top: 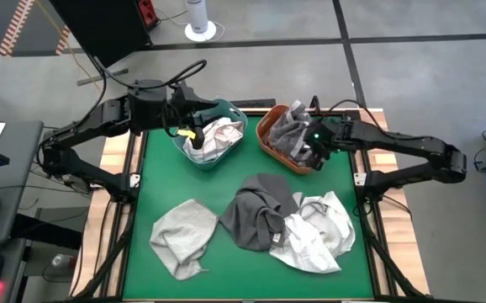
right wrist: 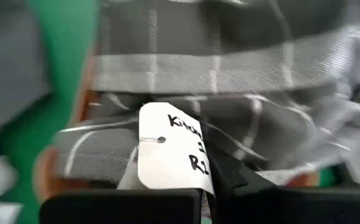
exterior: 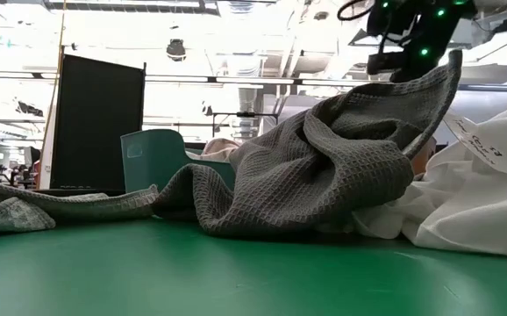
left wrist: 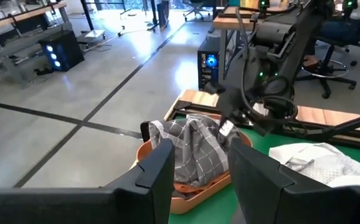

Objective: Sort towels by color in basket
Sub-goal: Put the gray patterned towel into the orange bin

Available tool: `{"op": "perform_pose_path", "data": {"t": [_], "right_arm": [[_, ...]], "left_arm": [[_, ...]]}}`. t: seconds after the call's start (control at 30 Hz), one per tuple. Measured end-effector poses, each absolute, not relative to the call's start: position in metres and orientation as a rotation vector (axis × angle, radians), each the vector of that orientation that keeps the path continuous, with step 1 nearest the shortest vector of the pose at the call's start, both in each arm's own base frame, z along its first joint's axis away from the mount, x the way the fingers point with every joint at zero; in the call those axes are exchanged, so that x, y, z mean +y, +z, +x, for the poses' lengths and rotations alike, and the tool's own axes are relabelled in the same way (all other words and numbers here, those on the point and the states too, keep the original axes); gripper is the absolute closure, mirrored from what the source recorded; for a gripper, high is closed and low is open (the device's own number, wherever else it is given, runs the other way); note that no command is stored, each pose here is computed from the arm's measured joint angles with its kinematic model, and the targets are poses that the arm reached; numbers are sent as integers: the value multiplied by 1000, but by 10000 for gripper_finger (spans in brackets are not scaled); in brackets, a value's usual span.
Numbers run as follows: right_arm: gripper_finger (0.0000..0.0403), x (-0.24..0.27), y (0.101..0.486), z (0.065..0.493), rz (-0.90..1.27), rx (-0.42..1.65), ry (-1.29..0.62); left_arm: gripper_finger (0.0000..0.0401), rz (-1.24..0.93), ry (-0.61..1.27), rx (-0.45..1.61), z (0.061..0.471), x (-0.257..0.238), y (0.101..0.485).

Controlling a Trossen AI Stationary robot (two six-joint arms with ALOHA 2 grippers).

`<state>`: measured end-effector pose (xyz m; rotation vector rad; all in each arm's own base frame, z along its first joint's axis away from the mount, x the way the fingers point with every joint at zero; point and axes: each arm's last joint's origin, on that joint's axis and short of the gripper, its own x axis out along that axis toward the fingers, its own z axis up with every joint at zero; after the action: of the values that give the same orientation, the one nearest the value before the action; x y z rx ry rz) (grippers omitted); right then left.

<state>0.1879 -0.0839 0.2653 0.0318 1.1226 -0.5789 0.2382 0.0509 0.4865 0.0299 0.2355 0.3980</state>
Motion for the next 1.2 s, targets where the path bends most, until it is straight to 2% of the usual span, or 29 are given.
{"op": "perform_pose_path", "data": {"t": [0.23, 0.37, 0.5, 0.77, 0.93, 1.2], "right_arm": [[364, -101, 242, 203, 95, 1218, -569], [339, -115, 226, 215, 181, 1218, -515], [286, -129, 205, 221, 241, 1283, -512], [146, -139, 181, 221, 337, 1416, -527], [110, -136, 208, 215, 320, 1473, -513], [106, -126, 279, 199, 311, 1409, -540]], "left_arm": [[262, 30, 398, 235, 238, 51, 487], [262, 29, 397, 238, 238, 51, 486], [262, 11, 397, 244, 238, 51, 485], [262, -5, 360, 244, 239, 47, 485], [262, -3, 359, 245, 239, 47, 485], [262, -2, 359, 246, 239, 47, 485]]}}
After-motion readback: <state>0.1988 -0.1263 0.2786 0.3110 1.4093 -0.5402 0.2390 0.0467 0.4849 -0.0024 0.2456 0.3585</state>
